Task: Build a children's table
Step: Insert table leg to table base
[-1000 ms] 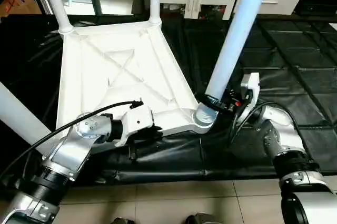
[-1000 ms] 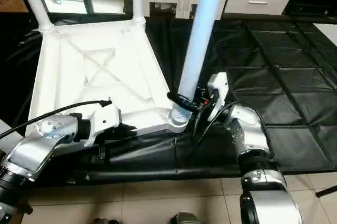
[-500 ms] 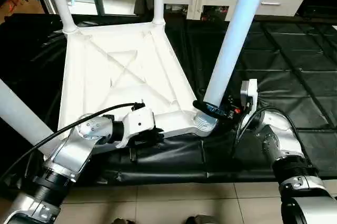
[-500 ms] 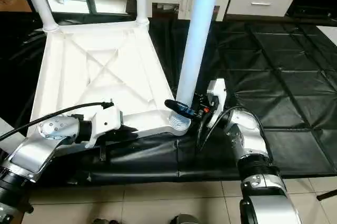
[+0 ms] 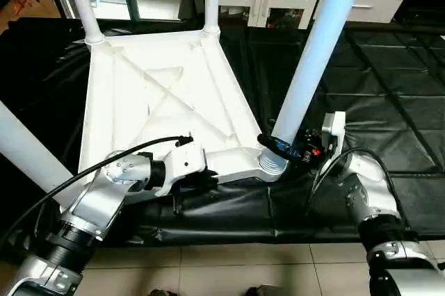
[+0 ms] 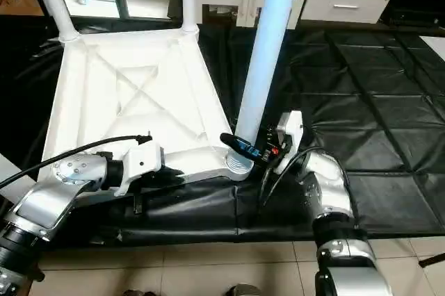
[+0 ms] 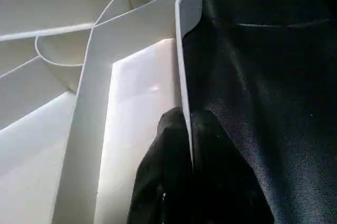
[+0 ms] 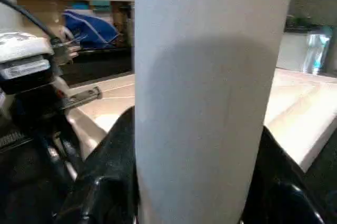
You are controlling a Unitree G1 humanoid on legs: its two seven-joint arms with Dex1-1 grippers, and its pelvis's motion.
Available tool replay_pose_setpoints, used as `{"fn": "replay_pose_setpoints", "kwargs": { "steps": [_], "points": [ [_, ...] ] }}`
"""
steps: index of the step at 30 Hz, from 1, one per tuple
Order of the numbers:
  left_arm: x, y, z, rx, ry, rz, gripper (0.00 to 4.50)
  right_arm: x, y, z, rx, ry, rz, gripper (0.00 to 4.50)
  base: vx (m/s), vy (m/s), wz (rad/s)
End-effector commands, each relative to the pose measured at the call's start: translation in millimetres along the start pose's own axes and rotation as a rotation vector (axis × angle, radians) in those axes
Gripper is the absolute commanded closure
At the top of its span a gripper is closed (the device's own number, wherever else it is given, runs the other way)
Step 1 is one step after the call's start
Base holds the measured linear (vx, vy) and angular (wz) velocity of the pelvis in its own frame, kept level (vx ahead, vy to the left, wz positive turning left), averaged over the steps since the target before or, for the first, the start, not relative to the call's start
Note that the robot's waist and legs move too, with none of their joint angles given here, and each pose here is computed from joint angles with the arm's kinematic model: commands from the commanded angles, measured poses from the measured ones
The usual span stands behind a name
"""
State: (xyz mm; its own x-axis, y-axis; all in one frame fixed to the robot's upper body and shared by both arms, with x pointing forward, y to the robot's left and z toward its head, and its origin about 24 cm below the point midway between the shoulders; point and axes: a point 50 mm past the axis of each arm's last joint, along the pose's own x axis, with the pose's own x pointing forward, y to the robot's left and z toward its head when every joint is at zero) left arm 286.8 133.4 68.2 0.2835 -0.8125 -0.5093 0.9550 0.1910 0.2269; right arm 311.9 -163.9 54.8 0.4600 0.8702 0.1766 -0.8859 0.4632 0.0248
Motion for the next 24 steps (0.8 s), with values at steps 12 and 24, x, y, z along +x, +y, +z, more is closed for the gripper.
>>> {"fn": "replay_pose_setpoints", "kwargs": {
  "steps": [12, 24],
  "points": [
    [10.5, -8.8, -10.3, -0.039, 0.019, -0.043, 4.5, -21.3, 22.1, -46.9, 0.264, 0.156, -0.001, 2.64, 0.0, 0.0, 0.0],
    [12.1, -9.4, -9.8, -0.031, 0.021, -0.037, 4.5, -22.6, 21.0, -46.9, 0.142, 0.128, -0.12, 2.64, 0.0, 0.0, 0.0]
  ]
}}
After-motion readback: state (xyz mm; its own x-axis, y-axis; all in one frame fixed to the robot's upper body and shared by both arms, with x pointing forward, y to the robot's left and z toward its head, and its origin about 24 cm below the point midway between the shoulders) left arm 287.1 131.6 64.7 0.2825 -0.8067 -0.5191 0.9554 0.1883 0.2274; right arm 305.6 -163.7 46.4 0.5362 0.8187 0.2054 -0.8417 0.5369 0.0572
